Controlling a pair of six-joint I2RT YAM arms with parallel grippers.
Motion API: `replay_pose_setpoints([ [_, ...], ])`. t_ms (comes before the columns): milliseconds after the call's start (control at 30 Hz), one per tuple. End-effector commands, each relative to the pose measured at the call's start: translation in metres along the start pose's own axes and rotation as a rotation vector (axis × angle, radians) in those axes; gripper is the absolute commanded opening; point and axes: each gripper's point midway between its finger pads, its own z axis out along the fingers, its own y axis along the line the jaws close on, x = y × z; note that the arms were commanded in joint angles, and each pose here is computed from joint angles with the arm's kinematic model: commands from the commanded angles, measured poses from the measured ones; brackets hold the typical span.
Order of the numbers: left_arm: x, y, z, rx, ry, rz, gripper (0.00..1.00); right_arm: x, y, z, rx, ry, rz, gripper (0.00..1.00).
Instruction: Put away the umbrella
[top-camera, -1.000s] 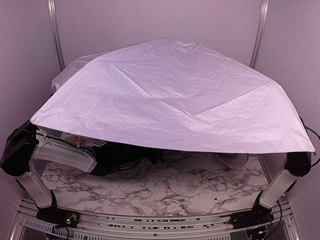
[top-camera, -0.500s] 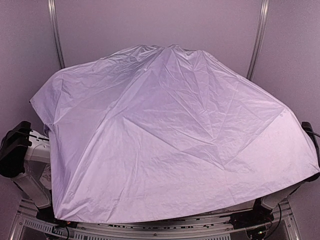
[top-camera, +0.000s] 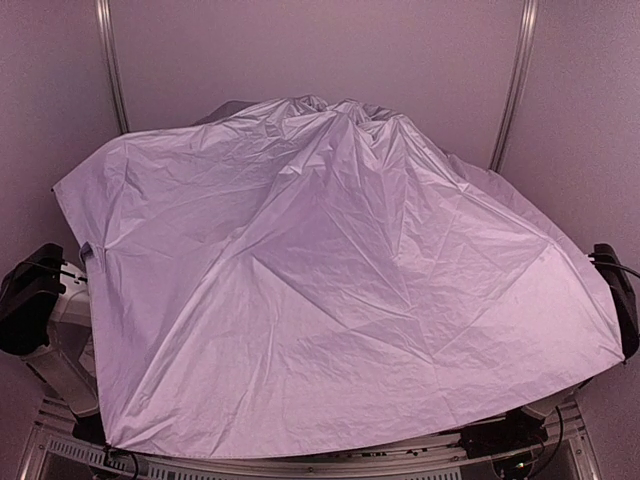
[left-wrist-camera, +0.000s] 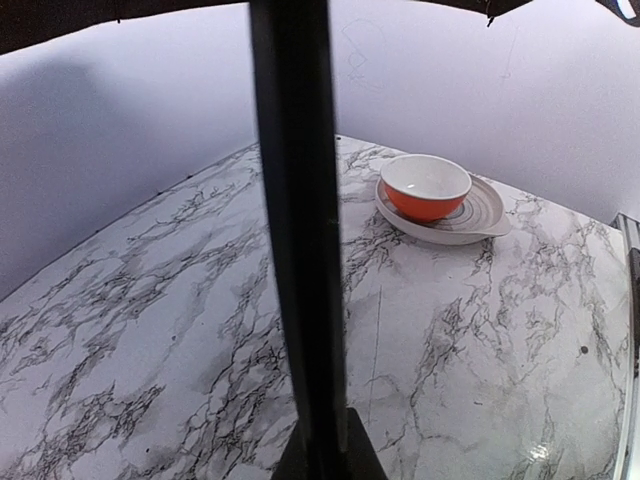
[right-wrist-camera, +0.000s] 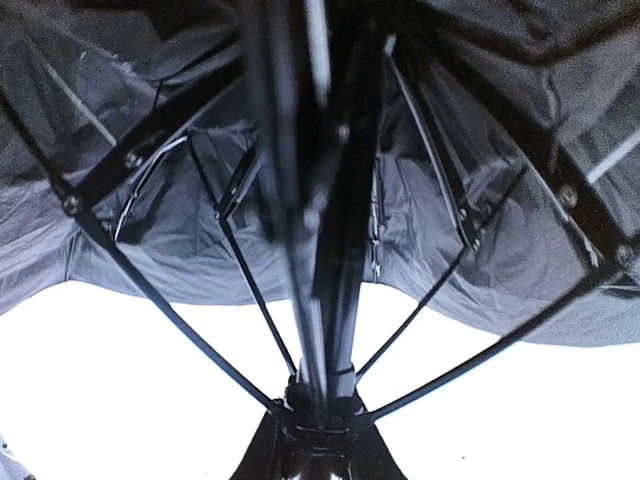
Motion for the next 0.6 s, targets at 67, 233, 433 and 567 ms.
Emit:
replay_pose_setpoints([
  [67,-0.194,0.008,-0.061,-0.026,-0.674,-0.037,0.0,0.174,0.006,-0.044,-0.031,0.54,-0.057,0.09],
  [233,-0.202,0.007,-0.073,-0.014,-0.724,-0.051,0.0,0.186,0.004,-0.049,-0.022,0.574,-0.053,0.08],
  [433,-0.209,0.009,-0.087,-0.024,-0.755,-0.038,0.0,0.203,0.0,-0.055,-0.008,0.623,-0.074,0.08],
  [567,-0.215,0.01,-0.091,-0.032,-0.77,-0.022,0.0,0.216,0.001,-0.058,-0.01,0.65,-0.062,0.08],
])
